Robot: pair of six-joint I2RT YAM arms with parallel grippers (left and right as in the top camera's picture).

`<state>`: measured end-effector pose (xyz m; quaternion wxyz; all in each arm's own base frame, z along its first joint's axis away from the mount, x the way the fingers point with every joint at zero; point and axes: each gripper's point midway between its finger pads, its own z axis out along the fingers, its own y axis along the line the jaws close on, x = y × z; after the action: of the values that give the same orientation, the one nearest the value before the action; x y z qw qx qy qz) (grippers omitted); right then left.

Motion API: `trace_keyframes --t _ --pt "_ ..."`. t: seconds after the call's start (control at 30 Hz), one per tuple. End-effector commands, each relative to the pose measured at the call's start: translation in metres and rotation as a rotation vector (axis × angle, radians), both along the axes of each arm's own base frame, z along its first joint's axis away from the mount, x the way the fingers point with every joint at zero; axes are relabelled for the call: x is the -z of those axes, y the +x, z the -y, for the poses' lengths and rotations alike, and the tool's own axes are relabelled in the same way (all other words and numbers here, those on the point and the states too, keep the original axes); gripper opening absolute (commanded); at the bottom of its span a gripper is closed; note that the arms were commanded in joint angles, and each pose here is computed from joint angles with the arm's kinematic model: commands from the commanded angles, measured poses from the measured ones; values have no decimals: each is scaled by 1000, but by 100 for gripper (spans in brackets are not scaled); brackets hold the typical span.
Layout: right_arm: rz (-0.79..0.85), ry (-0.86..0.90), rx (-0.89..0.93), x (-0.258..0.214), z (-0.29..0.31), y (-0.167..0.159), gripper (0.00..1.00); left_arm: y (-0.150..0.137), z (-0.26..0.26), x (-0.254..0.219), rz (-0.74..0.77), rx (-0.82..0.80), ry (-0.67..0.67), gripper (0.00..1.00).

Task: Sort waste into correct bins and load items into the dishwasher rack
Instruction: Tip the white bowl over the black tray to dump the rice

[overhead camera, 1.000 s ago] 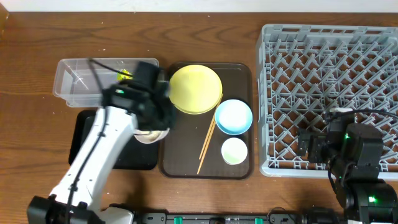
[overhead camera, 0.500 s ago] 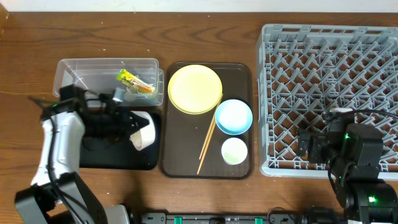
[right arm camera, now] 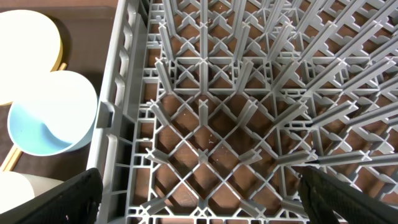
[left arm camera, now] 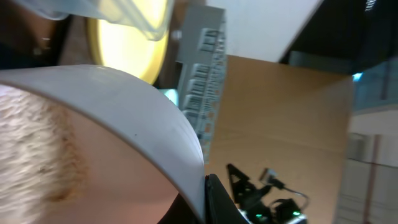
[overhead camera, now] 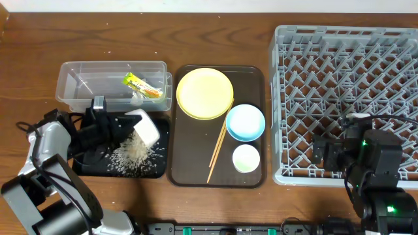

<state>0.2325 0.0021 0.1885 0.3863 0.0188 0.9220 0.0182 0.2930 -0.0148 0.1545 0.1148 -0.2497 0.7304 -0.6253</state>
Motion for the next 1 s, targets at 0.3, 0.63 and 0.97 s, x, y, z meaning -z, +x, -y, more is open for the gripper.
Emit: trace_keyframes --t 0.3,0.63,0.97 --pt "18 11 -1 -8 -2 1 99 6 -2 -21 -54 -58 -185 6" --pt "15 10 -1 -7 -2 1 99 4 -19 -3 -96 -97 -97 6" --pt "15 10 -1 -7 -2 1 99 -2 -44 11 -169 -173 -52 6"
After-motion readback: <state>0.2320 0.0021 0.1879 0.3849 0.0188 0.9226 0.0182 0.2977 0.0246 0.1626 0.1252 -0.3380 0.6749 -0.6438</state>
